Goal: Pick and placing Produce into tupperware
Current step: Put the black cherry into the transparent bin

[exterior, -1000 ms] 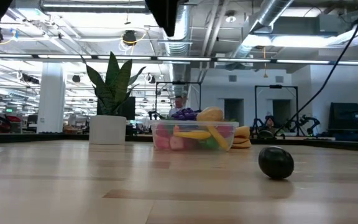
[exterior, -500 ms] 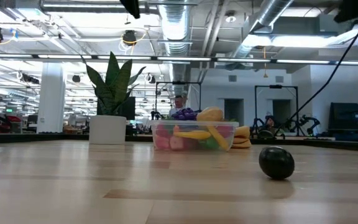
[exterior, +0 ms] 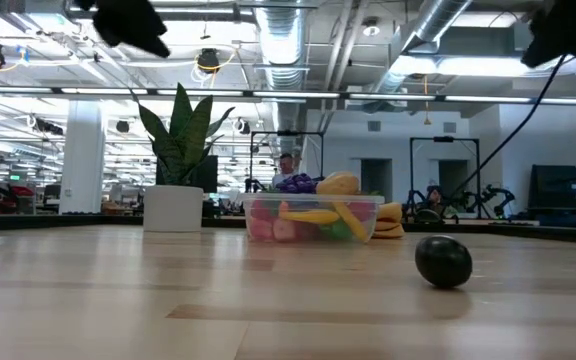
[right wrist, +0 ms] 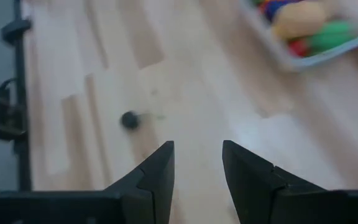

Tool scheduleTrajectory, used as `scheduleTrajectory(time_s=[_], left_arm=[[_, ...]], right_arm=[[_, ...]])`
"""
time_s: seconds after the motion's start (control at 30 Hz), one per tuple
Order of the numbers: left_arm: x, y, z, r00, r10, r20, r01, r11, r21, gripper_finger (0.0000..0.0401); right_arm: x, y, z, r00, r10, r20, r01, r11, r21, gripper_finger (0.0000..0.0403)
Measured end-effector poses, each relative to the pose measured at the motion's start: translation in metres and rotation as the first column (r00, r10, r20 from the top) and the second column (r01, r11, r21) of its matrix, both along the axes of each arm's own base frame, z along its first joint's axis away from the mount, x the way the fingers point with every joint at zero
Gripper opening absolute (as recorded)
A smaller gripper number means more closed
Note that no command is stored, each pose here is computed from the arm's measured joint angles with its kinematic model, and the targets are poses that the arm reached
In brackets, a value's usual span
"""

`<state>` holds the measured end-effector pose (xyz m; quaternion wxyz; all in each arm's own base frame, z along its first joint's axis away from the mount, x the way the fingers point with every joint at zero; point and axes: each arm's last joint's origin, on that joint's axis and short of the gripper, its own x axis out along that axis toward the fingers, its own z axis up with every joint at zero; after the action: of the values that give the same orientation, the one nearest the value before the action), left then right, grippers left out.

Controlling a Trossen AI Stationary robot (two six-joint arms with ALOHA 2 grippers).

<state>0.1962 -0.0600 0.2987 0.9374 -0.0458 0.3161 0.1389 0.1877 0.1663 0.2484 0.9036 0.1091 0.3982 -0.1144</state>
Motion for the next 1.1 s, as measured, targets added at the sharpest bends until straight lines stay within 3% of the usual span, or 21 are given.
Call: scheduleTrajectory(time_s=[0.17, 0.4, 0.53, 0.67, 0.8, 0.97, 1.1], left_arm=[[-0.023, 0.001, -0.020, 0.996, 0.002, 0.088, 0.007, 0.996, -0.091, 0.0246], [-0.039, 0.001, -0.036, 0.989, -0.010, 0.150, 0.029, 0.992, -0.123, 0.0246], [-0.042, 0.001, -0.039, 0.989, 0.017, 0.149, 0.009, 0.985, -0.171, 0.0246], [-0.048, 0.005, -0.047, 0.998, 0.034, 0.053, -0.026, 0.989, -0.148, 0.0246], [-0.049, 0.003, -0.048, 0.993, 0.108, 0.047, -0.091, 0.956, -0.278, 0.0246], [-0.045, -0.011, -0.036, 0.981, -0.049, 0.190, 0.080, 0.984, -0.159, 0.0246], [-0.045, -0.015, -0.029, 0.964, -0.053, 0.261, 0.062, 0.998, -0.030, 0.0246]], right_arm=[[0.028, 0.012, -0.020, 0.993, 0.105, -0.058, -0.099, 0.990, 0.102, 0.0129], [0.061, 0.016, -0.044, 0.983, 0.169, -0.068, -0.152, 0.967, 0.203, 0.0129], [0.070, 0.008, -0.044, 0.988, 0.147, -0.039, -0.137, 0.972, 0.189, 0.0129], [0.078, 0.006, -0.039, 0.982, 0.187, 0.028, -0.189, 0.967, 0.173, 0.0129], [0.080, 0.006, -0.038, 0.968, 0.249, 0.042, -0.252, 0.955, 0.156, 0.0129], [0.085, 0.010, -0.048, 0.958, 0.284, 0.032, -0.285, 0.947, 0.145, 0.0129], [0.091, 0.019, -0.062, 0.949, 0.314, 0.023, -0.313, 0.930, 0.191, 0.0129]])
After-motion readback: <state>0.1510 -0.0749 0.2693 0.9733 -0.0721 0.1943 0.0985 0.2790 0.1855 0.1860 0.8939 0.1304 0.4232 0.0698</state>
